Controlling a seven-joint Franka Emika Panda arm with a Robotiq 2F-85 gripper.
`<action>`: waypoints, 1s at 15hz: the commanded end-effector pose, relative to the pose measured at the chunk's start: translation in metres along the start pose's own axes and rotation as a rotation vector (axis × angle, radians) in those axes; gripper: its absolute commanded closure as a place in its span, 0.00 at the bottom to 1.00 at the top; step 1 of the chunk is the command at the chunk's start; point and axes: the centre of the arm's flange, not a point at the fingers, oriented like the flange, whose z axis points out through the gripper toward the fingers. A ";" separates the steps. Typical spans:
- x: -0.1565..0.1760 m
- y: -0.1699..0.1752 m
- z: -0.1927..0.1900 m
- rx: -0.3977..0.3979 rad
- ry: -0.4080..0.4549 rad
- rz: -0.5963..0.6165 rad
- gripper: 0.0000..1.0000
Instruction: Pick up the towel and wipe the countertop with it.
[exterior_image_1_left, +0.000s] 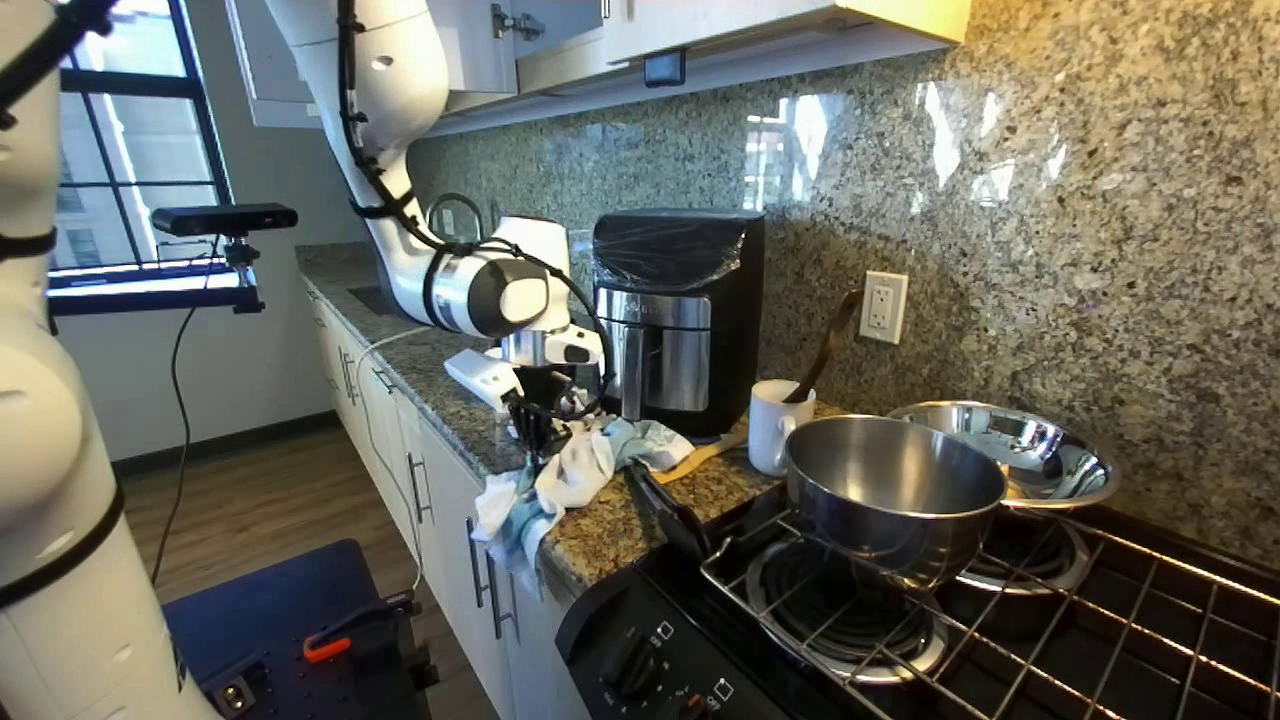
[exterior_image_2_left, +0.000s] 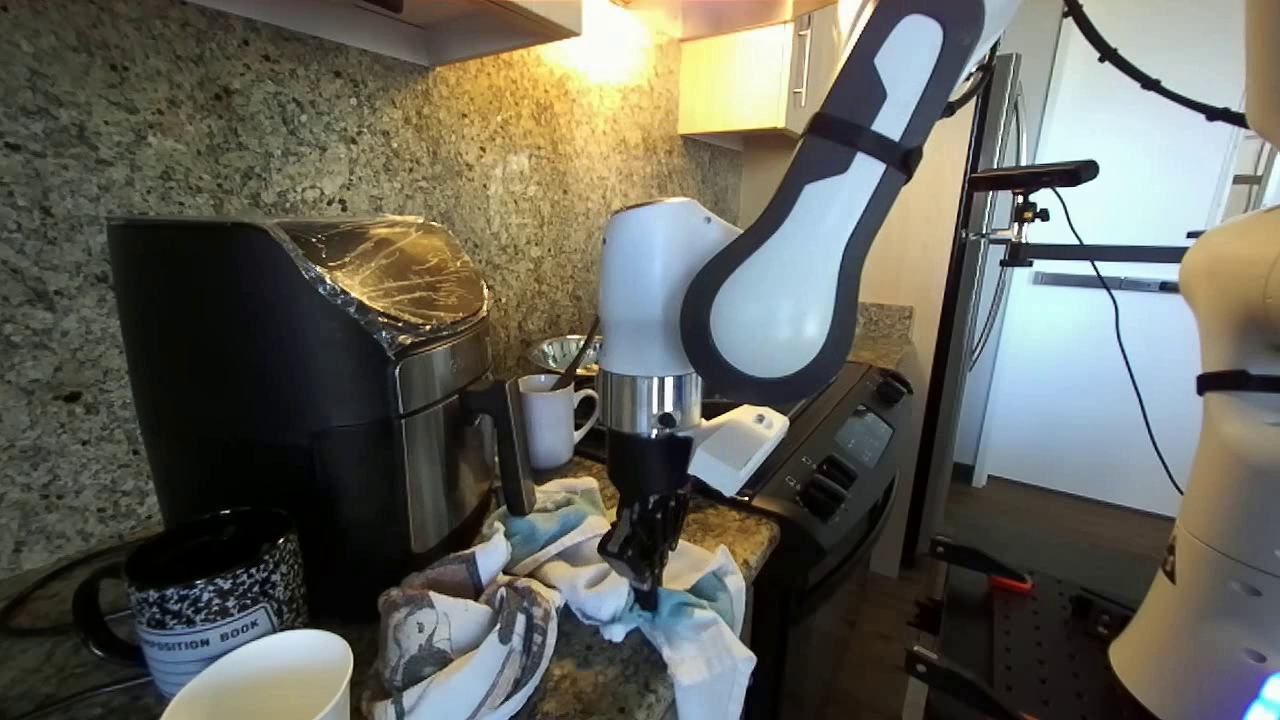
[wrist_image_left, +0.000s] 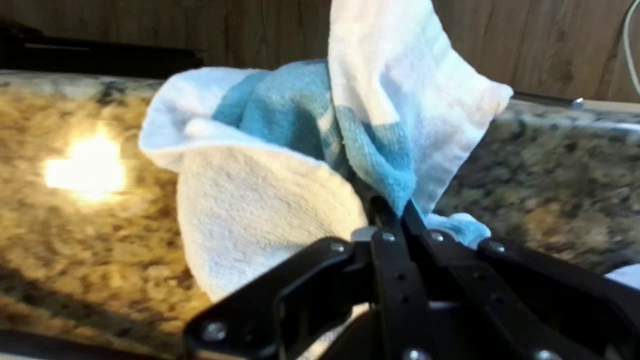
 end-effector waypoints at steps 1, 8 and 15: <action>0.014 0.023 -0.011 -0.068 0.062 0.109 0.97; 0.023 -0.030 -0.015 0.147 0.041 0.005 0.97; -0.007 -0.050 -0.010 0.202 -0.078 -0.017 0.97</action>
